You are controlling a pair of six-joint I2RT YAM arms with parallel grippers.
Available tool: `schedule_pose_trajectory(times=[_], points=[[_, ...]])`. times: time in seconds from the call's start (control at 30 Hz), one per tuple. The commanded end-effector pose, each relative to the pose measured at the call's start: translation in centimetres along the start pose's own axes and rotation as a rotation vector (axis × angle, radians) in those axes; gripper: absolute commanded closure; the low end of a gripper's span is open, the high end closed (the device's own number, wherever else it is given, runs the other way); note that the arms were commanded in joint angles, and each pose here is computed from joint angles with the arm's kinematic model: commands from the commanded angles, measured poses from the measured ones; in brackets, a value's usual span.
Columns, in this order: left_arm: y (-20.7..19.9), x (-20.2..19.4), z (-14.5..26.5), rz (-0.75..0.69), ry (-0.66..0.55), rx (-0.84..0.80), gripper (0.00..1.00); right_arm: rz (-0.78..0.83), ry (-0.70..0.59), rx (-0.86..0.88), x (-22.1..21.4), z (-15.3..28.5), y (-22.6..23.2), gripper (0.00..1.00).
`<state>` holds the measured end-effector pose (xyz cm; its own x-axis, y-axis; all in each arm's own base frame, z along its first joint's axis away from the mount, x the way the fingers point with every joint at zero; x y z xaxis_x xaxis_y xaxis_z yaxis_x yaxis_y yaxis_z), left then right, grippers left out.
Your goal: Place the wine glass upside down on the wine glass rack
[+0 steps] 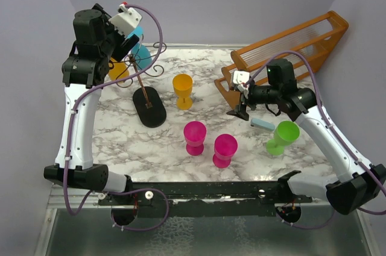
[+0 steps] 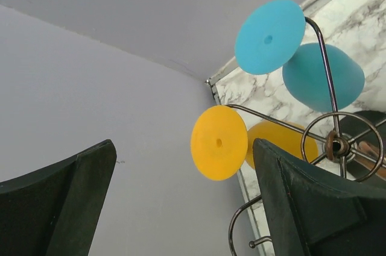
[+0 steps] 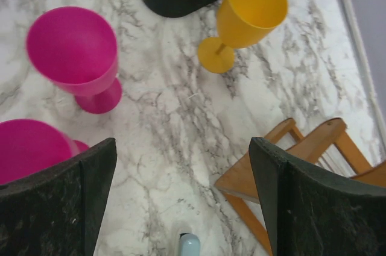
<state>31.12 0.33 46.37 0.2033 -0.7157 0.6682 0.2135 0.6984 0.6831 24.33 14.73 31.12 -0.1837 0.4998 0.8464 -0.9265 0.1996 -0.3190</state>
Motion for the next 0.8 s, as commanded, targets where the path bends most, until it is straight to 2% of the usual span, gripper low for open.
schedule_pose_trajectory(times=[0.0, 0.2, 0.37, 0.63, 0.77], points=[[1.7, 1.1, 2.2, 0.195, -0.057, 0.156, 0.01, -0.03, 0.018, 0.227, -0.2, 0.4, 2.6, 0.11], [2.0, 0.8, 2.8, 0.226, -0.039, 0.209, 0.01, -0.077, 0.106, 0.333, -0.9, -0.2, 4.6, 0.15], [1.8, 0.5, 2.9, 0.226, -0.026, 0.213, 0.01, -0.08, 0.231, 0.387, -2.0, -1.4, 6.5, 0.21], [1.7, 0.3, 2.7, 0.22, -0.018, 0.205, 0.01, -0.094, 0.347, 0.411, -3.4, -3.1, 7.9, 0.3], [1.6, 0.3, 2.7, 0.213, -0.019, 0.199, 0.01, -0.088, 0.395, 0.404, -3.8, -4.0, 8.1, 0.38]])
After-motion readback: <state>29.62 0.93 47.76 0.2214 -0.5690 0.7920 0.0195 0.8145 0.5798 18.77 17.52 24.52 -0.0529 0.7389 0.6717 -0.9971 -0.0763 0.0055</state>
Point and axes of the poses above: each gripper's point midway between its finger pads, its own z axis back along the fingers, its own y axis along the line the jaws close on, x = y × z, the point moved 9 cm from there along z, back along the fingers, and after that the axes turned 1 degree about z, right-handed, at the moved point
